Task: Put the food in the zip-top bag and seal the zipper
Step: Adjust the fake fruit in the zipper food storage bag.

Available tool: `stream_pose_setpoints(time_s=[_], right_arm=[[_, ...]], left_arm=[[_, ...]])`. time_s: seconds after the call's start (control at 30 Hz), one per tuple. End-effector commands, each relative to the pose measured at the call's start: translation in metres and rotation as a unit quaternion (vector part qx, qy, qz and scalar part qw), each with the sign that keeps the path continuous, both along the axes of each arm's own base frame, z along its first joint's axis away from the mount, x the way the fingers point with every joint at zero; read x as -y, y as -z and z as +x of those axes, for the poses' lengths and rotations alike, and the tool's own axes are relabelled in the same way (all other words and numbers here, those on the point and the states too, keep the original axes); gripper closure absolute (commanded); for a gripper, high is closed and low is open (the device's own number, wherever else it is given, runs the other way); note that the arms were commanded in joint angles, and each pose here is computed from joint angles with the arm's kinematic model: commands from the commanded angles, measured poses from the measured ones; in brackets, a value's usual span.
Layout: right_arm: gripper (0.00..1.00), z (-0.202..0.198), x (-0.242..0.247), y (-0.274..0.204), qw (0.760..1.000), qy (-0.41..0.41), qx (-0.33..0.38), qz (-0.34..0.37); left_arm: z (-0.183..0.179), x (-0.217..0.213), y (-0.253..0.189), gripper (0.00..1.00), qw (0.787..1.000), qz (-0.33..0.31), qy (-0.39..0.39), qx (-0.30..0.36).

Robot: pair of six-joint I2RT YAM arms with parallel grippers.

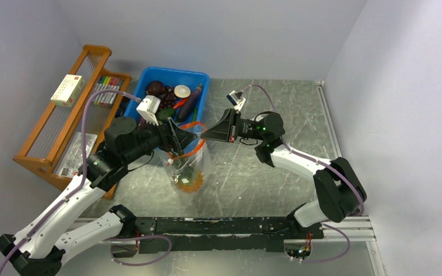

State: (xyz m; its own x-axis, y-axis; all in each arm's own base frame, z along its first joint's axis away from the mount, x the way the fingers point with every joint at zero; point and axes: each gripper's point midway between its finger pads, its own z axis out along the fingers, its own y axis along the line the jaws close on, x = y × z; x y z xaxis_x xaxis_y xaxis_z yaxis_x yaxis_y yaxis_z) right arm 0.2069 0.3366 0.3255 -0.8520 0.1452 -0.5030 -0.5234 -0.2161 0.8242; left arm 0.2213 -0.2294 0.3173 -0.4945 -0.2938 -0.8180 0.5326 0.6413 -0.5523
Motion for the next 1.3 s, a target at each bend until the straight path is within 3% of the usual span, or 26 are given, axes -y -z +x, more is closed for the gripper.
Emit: stream_pose_setpoints(time_s=[0.0, 0.23, 0.53, 0.67, 0.77, 0.9, 1.07, 1.2, 1.27], right_arm=[[1.00, 0.006, 0.003, 0.010, 0.999, 0.033, 0.016, -0.029], [1.00, 0.001, 0.009, 0.007, 0.999, 0.017, 0.024, -0.015], [1.00, 0.004, 0.017, 0.007, 0.999, 0.022, 0.031, -0.017], [1.00, 0.000, 0.020, 0.004, 0.999, 0.022, 0.040, -0.014], [1.00, 0.000, 0.020, 0.007, 0.999, 0.022, 0.037, -0.020], [1.00, -0.001, 0.021, 0.007, 0.999, 0.021, 0.038, -0.022], [1.00, 0.003, 0.020, 0.009, 0.998, 0.026, 0.040, -0.028], [1.00, 0.014, 0.018, 0.027, 0.996, 0.047, 0.035, -0.065], [1.00, 0.032, 0.018, 0.047, 0.988, 0.089, 0.030, -0.124]], left_arm=[[-0.011, -0.017, 0.011, 0.24, 0.997, 0.054, -0.018, -0.050], [-0.003, -0.047, 0.012, 0.29, 0.988, 0.115, -0.088, -0.063], [0.006, -0.042, 0.073, 0.27, 0.976, 0.176, -0.075, -0.103], [0.028, -0.068, 0.099, 0.33, 0.952, 0.233, -0.158, -0.116], [0.035, -0.060, 0.110, 0.36, 0.954, 0.253, -0.132, -0.096], [0.042, -0.043, 0.124, 0.51, 0.957, 0.254, -0.099, -0.093], [0.048, -0.039, 0.134, 0.92, 0.953, 0.274, -0.088, -0.098], [0.054, -0.041, 0.116, 0.93, 0.954, 0.268, -0.104, -0.083], [0.055, -0.036, 0.095, 0.93, 0.961, 0.247, -0.103, -0.070]])
